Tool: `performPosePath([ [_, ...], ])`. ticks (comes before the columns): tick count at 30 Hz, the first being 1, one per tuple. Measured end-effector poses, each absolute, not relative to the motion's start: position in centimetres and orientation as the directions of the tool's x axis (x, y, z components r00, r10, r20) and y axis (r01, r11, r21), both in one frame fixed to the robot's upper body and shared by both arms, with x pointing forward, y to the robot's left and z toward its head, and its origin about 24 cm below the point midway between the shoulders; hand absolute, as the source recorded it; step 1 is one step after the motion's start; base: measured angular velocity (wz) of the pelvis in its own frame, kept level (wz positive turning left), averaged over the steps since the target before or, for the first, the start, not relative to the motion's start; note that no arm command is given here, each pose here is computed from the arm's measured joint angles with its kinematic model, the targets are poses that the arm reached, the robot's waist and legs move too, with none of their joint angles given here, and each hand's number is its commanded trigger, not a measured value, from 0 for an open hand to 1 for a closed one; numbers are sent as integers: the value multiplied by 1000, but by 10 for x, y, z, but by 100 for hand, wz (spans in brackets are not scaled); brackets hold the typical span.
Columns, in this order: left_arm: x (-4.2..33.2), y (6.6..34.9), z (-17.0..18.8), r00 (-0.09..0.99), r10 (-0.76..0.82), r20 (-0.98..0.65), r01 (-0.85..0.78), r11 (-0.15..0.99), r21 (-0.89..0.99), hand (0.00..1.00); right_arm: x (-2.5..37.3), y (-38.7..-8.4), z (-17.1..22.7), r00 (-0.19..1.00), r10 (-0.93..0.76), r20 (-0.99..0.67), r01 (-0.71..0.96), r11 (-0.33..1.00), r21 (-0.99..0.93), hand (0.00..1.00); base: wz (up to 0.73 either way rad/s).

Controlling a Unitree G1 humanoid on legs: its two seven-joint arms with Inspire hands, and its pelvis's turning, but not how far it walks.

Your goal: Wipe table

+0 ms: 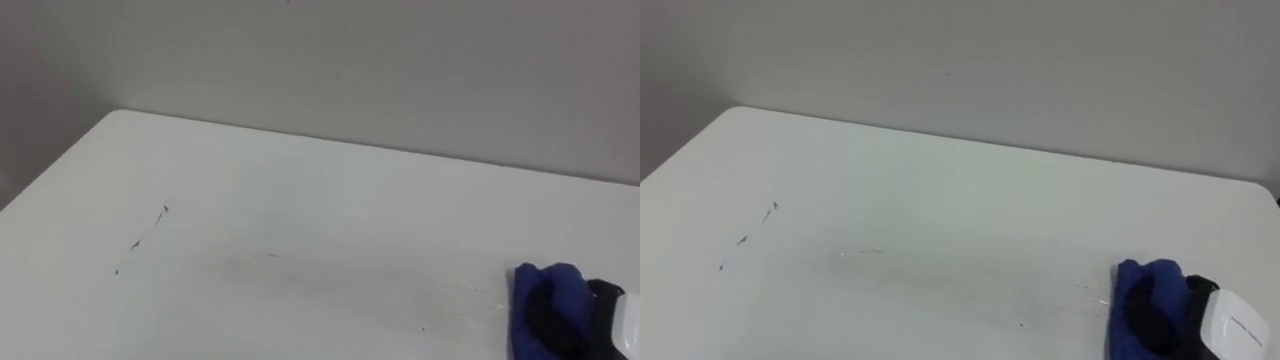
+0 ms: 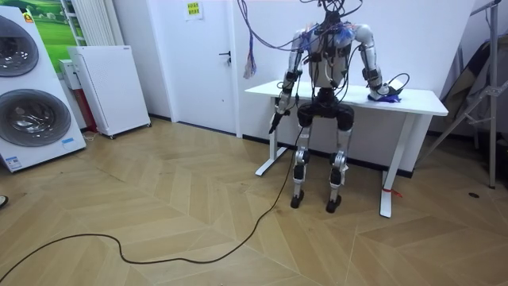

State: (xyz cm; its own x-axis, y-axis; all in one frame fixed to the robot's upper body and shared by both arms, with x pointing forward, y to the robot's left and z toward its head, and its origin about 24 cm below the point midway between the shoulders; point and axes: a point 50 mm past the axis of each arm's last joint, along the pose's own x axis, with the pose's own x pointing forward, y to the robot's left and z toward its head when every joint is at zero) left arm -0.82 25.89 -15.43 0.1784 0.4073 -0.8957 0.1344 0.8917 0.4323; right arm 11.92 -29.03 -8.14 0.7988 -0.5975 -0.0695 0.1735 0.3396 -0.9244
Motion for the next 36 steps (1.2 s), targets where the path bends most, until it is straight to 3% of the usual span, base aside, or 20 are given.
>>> performPosePath([
  [4, 15, 258, -158, 201, 396, -896, 119, 898, 424, 0, 160, -272, -71, 840, -541, -45, 171, 342, -924, 100, -83],
  [9, 34, 266, -155, 277, 408, -870, 115, 885, 452, 0, 178, -245, -68, 874, -481, -65, 137, 373, -917, 100, -10],
  [17, 55, 270, -150, 352, 400, -846, 91, 885, 457, 0, 220, -191, -43, 974, -223, 39, 148, 497, -855, 100, 30],
  [19, 65, 255, -153, 382, 351, -855, 72, 911, 406, 0, 234, -186, -33, 986, -151, 70, 135, 483, -865, 100, 11],
  [23, 70, 244, -153, 435, 308, -846, 61, 927, 369, 0, 237, -193, -33, 990, -128, 51, 102, 432, -896, 100, 42],
  [26, 51, 256, -152, 393, 341, -854, 67, 916, 396, 0, 221, -198, -48, 990, -133, -39, 22, 428, -904, 100, 68],
  [30, 36, 240, -159, 327, 308, -893, 68, 935, 348, 0, 206, -213, -55, 978, -193, -79, 8, 416, -910, 100, 66],
  [36, 30, 236, -161, 292, 295, -910, 68, 942, 328, 0, 206, -225, -52, 968, -240, -68, 35, 399, -916, 100, -16],
])
